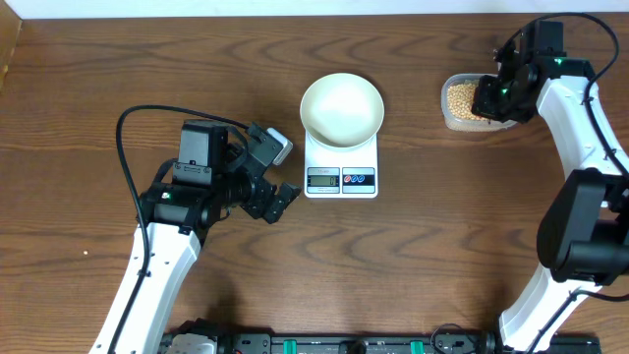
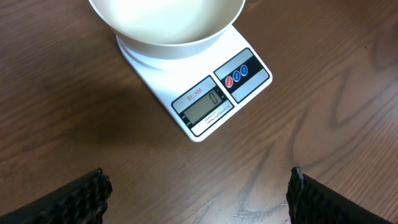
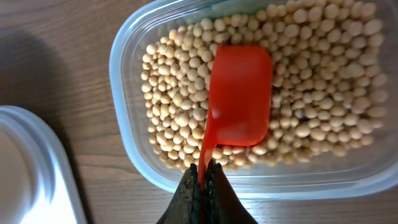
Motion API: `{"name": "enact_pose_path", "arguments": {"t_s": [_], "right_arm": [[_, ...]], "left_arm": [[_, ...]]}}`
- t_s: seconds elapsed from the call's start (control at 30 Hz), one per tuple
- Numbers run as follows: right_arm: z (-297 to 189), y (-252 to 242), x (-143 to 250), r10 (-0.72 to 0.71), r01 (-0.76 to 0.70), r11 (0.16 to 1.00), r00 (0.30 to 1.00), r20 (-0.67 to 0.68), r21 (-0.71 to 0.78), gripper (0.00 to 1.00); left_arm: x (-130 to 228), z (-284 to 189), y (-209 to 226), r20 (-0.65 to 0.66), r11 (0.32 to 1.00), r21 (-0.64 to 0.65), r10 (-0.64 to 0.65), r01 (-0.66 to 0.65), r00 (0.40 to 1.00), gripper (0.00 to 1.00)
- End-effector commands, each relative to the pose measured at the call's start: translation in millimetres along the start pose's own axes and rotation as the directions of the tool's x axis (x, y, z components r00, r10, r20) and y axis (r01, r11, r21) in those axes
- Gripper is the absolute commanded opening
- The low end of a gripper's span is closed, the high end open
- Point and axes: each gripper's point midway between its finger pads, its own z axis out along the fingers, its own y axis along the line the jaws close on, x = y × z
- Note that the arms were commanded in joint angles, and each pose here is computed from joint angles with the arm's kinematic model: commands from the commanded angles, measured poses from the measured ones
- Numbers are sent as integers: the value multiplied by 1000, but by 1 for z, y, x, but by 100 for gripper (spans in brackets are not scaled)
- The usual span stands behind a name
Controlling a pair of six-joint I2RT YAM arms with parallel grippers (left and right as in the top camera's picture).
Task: Scoop item into bowl and weigh 50g on scale
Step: 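Lower red scoop into soybeans with right gripper and scoop beans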
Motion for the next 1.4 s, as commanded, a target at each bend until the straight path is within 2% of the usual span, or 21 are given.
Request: {"name": "enact_pose_path", "arguments": {"t_s": [0.0, 0.2, 0.5, 1.37], "right_arm": [[15, 12, 11, 57, -64, 993, 996, -72, -95, 1], [9, 5, 7, 100, -111, 982, 992, -77, -154, 1], [-12, -11, -2, 152, -168, 931, 985, -76, -324, 1], [-44, -53, -15, 260, -249, 842, 965, -45, -478, 1]], "left_arm": [[2, 2, 0, -8, 1000, 0, 8, -8, 1000, 93], [2, 2, 0, -8, 1000, -1, 8, -8, 1000, 93], [2, 2, 0, -8, 1000, 0, 8, -8, 1000, 93], [2, 2, 0, -8, 1000, -1, 9, -9, 1000, 93]]}}
